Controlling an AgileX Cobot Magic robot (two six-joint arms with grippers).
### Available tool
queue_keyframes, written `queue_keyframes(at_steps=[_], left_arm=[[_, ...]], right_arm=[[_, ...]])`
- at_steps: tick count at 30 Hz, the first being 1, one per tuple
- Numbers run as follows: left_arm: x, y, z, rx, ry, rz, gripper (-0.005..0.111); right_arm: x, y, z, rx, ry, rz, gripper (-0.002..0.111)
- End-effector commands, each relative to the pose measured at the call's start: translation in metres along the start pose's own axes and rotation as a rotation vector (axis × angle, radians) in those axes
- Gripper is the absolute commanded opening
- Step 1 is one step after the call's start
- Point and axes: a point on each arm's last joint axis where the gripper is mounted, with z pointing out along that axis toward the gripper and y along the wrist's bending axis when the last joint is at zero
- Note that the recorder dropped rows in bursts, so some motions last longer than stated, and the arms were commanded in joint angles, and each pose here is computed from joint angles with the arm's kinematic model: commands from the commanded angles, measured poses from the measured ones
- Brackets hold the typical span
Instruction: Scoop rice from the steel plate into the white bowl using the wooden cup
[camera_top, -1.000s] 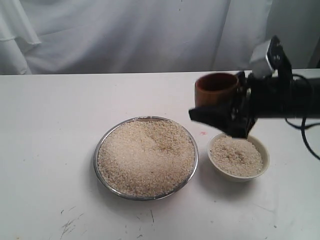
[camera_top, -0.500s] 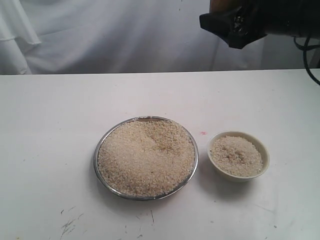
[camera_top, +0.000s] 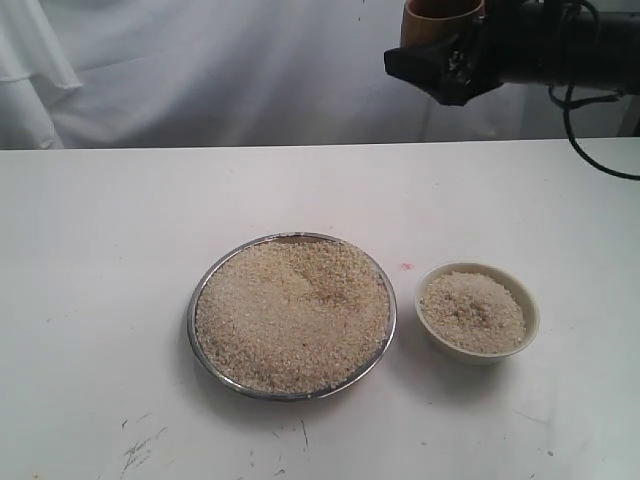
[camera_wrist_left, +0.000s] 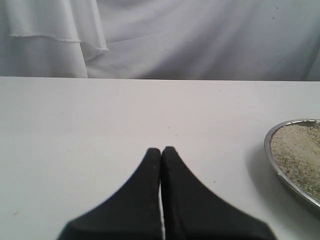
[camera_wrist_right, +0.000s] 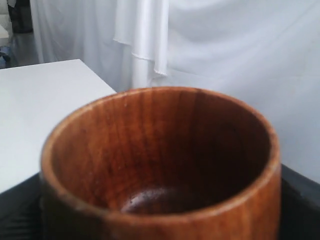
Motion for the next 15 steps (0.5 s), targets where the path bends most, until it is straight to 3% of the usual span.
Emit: queue_keyframes(at_steps=[1,9,15], left_arm=[[0.001,0.000,0.000,0.002,-0.007,-0.004,0.000],[0.001,0.000,0.000,0.002,-0.007,-0.004,0.000],[0.001,0.000,0.000,0.002,-0.007,-0.004,0.000]], right_arm=[[-0.008,-0.032,0.013,0.133,0.018,0.067,0.000],[-0.031,-0.073,0.013,0.399,0.107,0.136,0.000],[-0.052,-0.099,-0.004,0.767,-0.014,0.375,0.000]])
